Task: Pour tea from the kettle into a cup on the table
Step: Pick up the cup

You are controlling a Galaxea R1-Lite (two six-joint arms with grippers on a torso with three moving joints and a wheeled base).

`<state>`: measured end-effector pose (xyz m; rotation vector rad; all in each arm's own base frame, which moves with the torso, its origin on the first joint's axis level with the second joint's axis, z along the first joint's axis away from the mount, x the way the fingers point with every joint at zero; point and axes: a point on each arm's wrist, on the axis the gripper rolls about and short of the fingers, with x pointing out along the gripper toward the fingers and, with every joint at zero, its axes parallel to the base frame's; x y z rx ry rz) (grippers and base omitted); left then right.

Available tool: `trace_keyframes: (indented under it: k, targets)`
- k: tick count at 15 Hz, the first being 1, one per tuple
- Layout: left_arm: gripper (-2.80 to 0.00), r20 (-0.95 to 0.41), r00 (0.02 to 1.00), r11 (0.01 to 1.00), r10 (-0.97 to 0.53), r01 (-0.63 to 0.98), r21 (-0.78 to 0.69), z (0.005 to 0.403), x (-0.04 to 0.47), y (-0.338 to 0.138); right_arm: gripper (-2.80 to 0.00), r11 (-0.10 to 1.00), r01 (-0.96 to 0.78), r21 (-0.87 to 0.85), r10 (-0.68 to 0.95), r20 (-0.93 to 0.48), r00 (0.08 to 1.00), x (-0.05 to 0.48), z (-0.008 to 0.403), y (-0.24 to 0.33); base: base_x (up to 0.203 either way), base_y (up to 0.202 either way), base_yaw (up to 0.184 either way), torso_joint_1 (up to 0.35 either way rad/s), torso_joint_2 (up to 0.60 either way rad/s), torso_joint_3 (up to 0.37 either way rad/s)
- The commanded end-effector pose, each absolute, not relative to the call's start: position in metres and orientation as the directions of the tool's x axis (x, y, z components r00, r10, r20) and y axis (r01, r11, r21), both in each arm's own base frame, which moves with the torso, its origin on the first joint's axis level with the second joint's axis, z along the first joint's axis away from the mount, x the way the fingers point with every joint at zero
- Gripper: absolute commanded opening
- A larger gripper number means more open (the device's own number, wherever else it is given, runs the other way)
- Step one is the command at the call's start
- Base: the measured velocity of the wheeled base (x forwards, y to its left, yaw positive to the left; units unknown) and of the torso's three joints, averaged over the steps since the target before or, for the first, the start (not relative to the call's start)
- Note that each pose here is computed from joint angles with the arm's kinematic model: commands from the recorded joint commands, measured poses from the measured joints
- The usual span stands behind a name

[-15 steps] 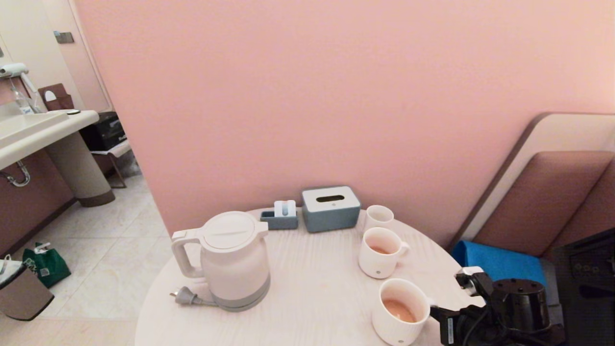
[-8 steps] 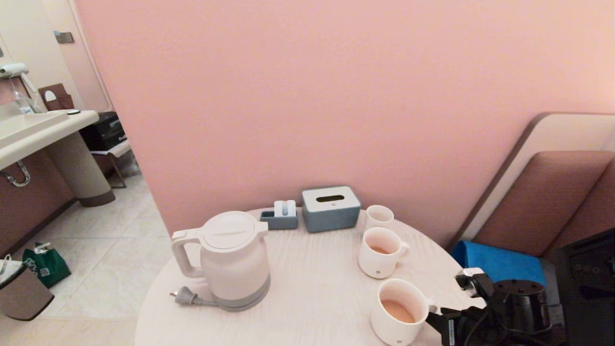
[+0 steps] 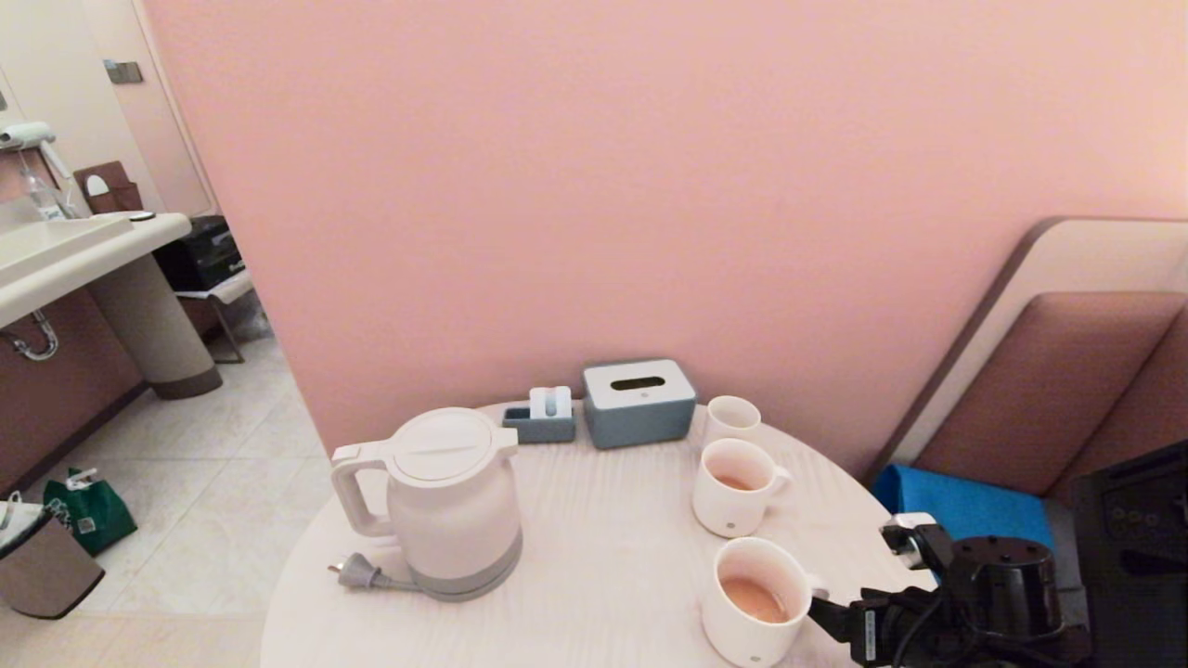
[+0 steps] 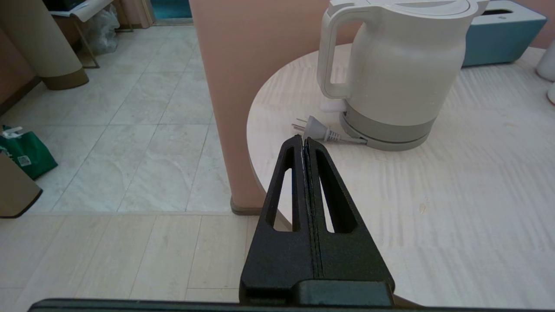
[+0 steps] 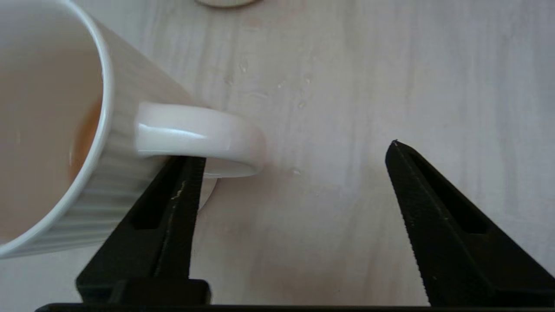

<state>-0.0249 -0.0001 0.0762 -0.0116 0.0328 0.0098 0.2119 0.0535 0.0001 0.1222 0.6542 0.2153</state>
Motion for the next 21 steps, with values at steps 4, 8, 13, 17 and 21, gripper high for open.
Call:
trace_keyframes:
  k: [4,8,13,17,21]
  targets:
    - [-2.8,-0.034,0.999,1.0,0.011,-0.011,-0.012,0.076,-0.025,0.0,0.0,0.973,-0.15,0.176,0.223,-0.537,0.814,0.224,0.002,0.055,0.0,0.0,0.0,0.0,0.0,0.0]
    - [-2.8,-0.034,0.999,1.0,0.011,-0.011,-0.012,0.076,-0.025,0.0,0.0,0.973,-0.134,0.185,0.217,-0.561,0.799,0.224,-0.004,0.055,0.0,0.0,0.0,0.0,0.0,0.0]
    - [-2.8,-0.034,0.999,1.0,0.011,-0.011,-0.012,0.076,-0.025,0.0,0.0,0.972,-0.096,0.213,0.198,-0.53,0.824,0.231,-0.001,0.056,0.0,0.0,0.0,0.0,0.0,0.0]
    - [-2.8,-0.035,0.999,1.0,0.011,-0.011,-0.012,0.076,-0.025,0.0,0.0,0.971,-0.103,0.215,0.203,-0.519,0.83,0.234,-0.001,0.058,0.0,0.0,0.0,0.0,0.0,0.0]
    - [-2.8,-0.035,0.999,1.0,0.011,-0.011,-0.012,0.076,-0.025,0.0,0.0,0.972,-0.101,0.213,0.203,-0.539,0.818,0.229,-0.003,0.058,0.0,0.0,0.0,0.0,0.0,0.0]
